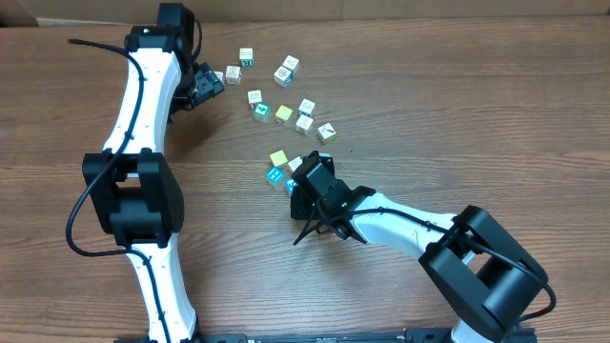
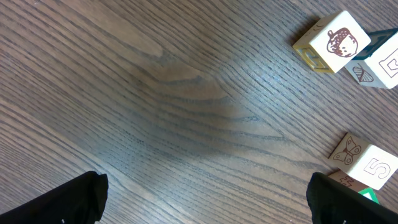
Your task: Form a circle
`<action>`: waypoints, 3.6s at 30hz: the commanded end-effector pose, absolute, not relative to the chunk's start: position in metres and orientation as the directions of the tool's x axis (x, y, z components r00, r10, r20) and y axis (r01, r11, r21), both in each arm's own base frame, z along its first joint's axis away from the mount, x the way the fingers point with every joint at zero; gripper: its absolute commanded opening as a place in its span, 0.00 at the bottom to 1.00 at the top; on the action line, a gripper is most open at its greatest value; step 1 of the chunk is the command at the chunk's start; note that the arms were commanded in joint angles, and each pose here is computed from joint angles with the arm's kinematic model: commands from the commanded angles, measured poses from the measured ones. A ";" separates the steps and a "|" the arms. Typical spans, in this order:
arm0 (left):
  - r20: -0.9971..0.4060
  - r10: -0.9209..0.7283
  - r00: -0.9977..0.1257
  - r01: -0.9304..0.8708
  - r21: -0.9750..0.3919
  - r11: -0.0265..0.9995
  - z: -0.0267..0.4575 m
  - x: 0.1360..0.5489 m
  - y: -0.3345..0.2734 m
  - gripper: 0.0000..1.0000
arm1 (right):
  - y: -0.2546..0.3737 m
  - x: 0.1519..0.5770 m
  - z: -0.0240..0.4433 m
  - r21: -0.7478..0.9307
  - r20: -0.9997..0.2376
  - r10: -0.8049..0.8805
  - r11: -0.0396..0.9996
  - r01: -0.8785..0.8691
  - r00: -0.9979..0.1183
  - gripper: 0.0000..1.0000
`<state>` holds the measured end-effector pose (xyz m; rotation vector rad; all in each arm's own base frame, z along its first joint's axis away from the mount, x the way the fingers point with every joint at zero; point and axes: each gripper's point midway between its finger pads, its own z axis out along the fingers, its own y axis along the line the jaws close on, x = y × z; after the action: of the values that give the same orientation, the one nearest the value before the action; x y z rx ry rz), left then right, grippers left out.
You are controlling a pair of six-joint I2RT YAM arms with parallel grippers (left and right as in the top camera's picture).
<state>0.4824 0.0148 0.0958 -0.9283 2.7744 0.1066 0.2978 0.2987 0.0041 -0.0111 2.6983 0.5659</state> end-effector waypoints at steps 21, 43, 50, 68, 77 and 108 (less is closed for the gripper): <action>-0.249 -0.583 -0.773 -0.600 -0.008 0.800 0.106 0.486 0.015 0.99 | 0.298 0.308 0.006 0.380 -0.415 0.091 0.921 -0.081 -0.905 0.10; -0.249 -0.583 -0.773 -0.600 -0.008 0.800 0.106 0.486 0.015 1.00 | 0.281 0.318 0.003 0.338 -0.432 0.114 0.940 -0.043 -0.895 0.09; -0.249 -0.583 -0.773 -0.600 -0.008 0.800 0.106 0.486 0.015 1.00 | 0.281 0.319 0.004 0.340 -0.434 0.116 0.939 -0.044 -0.894 0.09; -0.249 -0.583 -0.773 -0.600 -0.008 0.800 0.106 0.486 0.015 0.99 | 0.269 0.323 0.032 0.335 -0.453 0.141 0.942 -0.022 -0.880 0.09; -0.249 -0.583 -0.773 -0.600 -0.008 0.800 0.106 0.486 0.015 0.99 | 0.196 0.358 0.048 0.184 -0.555 0.205 0.975 0.122 -0.806 0.20; -0.249 -0.583 -0.773 -0.600 -0.008 0.800 0.106 0.486 0.015 1.00 | 0.081 0.416 0.059 0.171 -0.620 0.361 0.929 0.328 -0.696 1.00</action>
<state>0.4823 0.0148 0.0958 -0.9283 2.7747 0.1068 0.4108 0.0810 0.0465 0.4943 2.4276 0.0522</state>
